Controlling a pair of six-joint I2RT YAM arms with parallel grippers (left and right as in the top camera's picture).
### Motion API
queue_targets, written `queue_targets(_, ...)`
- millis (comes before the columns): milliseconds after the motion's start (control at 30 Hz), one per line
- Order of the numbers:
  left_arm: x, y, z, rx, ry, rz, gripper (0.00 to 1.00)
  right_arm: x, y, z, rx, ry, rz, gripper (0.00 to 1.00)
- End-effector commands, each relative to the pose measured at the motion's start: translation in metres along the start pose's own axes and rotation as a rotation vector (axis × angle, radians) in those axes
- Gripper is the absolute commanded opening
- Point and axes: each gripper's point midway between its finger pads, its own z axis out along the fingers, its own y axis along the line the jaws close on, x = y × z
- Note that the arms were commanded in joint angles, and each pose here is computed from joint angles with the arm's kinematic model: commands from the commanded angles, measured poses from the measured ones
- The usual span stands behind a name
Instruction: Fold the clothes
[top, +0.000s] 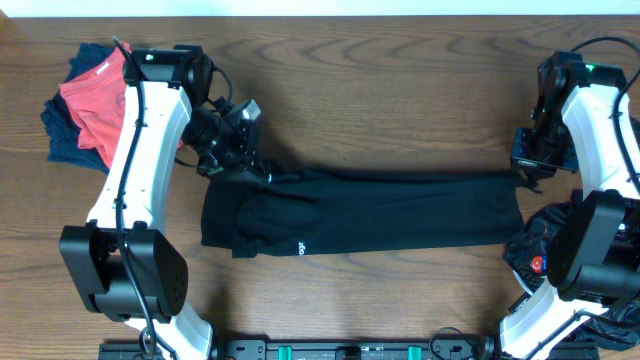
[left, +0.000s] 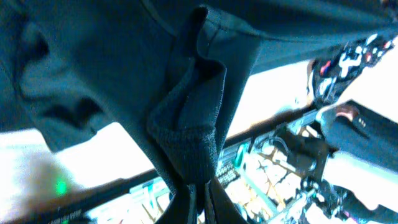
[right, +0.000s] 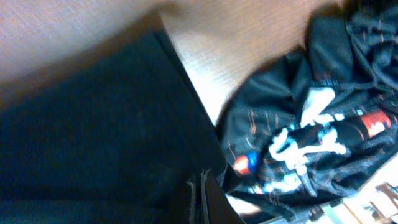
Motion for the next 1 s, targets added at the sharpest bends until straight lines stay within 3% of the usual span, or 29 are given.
queue_targets(0,0.01,0.011,0.005,-0.042,0.051,0.024,0.06,0.002,-0.011,0.001,0.051,0.006,0.014,0.01)
queue_targets(367,0.043,0.034,0.036,-0.053,0.222,-0.083,0.06,0.013,-0.009,0.02,0.061,0.052,0.002,0.04)
queue_targets(467,0.056,0.043,0.038,-0.091,0.274,-0.109,0.06,0.014,-0.01,0.02,0.062,0.054,0.001,0.13)
queue_targets(500,0.058,0.048,0.038,-0.116,0.285,-0.111,0.06,0.014,-0.01,0.02,0.061,0.054,-0.001,0.18)
queue_targets(567,0.061,0.057,0.036,-0.178,0.295,-0.14,0.16,0.013,-0.012,0.02,0.073,0.051,0.001,0.32)
queue_targets(667,0.059,0.059,0.036,-0.187,0.283,-0.145,0.17,0.011,-0.017,0.02,0.088,0.044,0.007,0.46)
queue_targets(967,0.044,0.06,0.04,-0.187,0.221,-0.143,0.24,0.013,-0.012,0.033,-0.049,0.076,-0.06,0.55)
